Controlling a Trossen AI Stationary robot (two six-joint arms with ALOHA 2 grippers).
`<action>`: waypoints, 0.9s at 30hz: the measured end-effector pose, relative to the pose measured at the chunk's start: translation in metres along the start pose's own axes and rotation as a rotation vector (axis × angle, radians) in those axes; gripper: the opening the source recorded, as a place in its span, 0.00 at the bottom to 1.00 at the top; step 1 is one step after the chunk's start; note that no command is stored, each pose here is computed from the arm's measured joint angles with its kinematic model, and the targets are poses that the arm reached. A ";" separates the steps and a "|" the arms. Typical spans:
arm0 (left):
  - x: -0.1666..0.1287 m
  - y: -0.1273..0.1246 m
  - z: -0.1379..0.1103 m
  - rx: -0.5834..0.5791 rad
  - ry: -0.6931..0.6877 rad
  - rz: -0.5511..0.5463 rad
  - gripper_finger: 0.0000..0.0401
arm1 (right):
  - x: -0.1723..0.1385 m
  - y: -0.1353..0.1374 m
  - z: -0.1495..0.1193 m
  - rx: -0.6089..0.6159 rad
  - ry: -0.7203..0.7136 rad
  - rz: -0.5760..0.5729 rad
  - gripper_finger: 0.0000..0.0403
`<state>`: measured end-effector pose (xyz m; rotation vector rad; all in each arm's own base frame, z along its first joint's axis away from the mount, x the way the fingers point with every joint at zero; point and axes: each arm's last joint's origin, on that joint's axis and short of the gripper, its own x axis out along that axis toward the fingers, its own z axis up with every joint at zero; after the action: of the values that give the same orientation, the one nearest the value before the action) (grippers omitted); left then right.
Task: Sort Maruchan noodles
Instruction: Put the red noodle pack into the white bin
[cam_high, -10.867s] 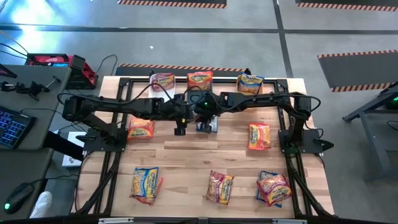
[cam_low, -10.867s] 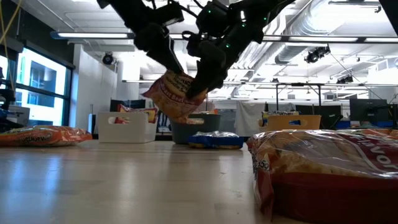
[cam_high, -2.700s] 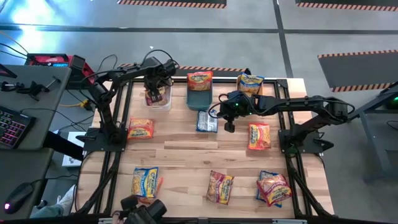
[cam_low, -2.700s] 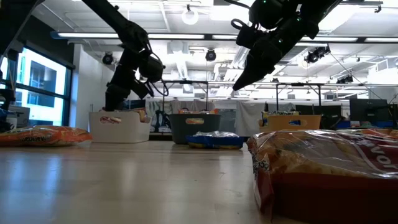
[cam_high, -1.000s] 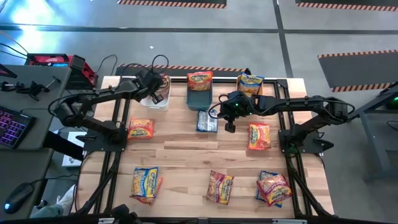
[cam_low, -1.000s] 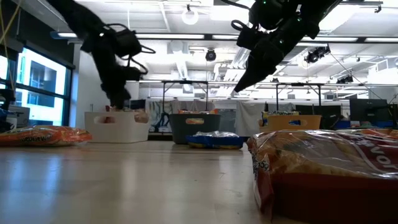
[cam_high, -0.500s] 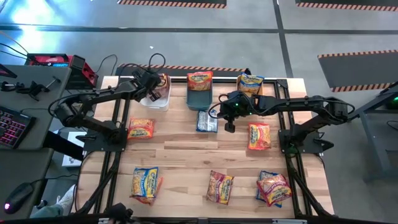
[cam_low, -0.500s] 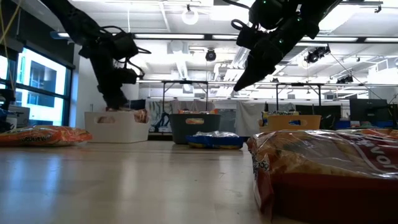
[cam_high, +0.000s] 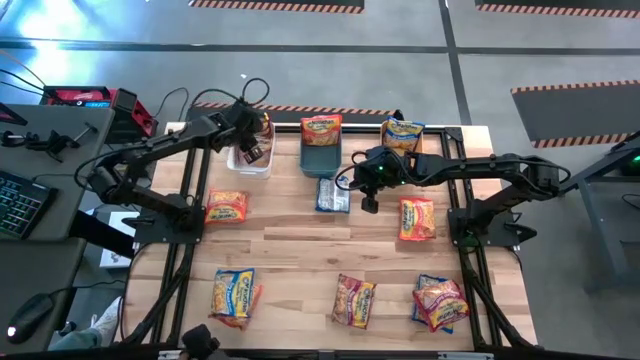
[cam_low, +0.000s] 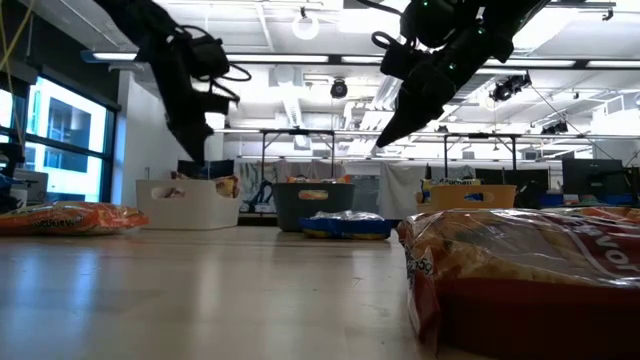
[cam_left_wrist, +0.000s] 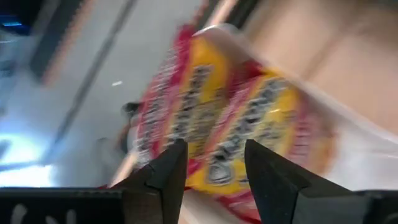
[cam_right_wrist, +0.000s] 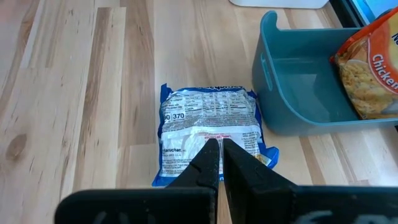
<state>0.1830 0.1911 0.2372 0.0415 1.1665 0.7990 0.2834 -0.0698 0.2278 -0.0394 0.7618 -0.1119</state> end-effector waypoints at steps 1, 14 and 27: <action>-0.003 0.001 0.002 -0.004 -0.007 -0.039 0.38 | 0.000 0.000 0.000 0.000 0.000 0.000 0.00; 0.030 0.013 0.029 0.021 0.170 -0.248 0.53 | 0.000 0.001 0.000 -0.011 -0.004 0.019 0.00; 0.073 0.009 0.038 0.212 0.411 -0.187 0.55 | 0.000 0.001 0.000 -0.018 -0.004 0.019 0.00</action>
<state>0.2211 0.2542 0.1990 -0.0588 1.6155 0.5274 0.2836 -0.0693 0.2279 -0.0496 0.7590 -0.0871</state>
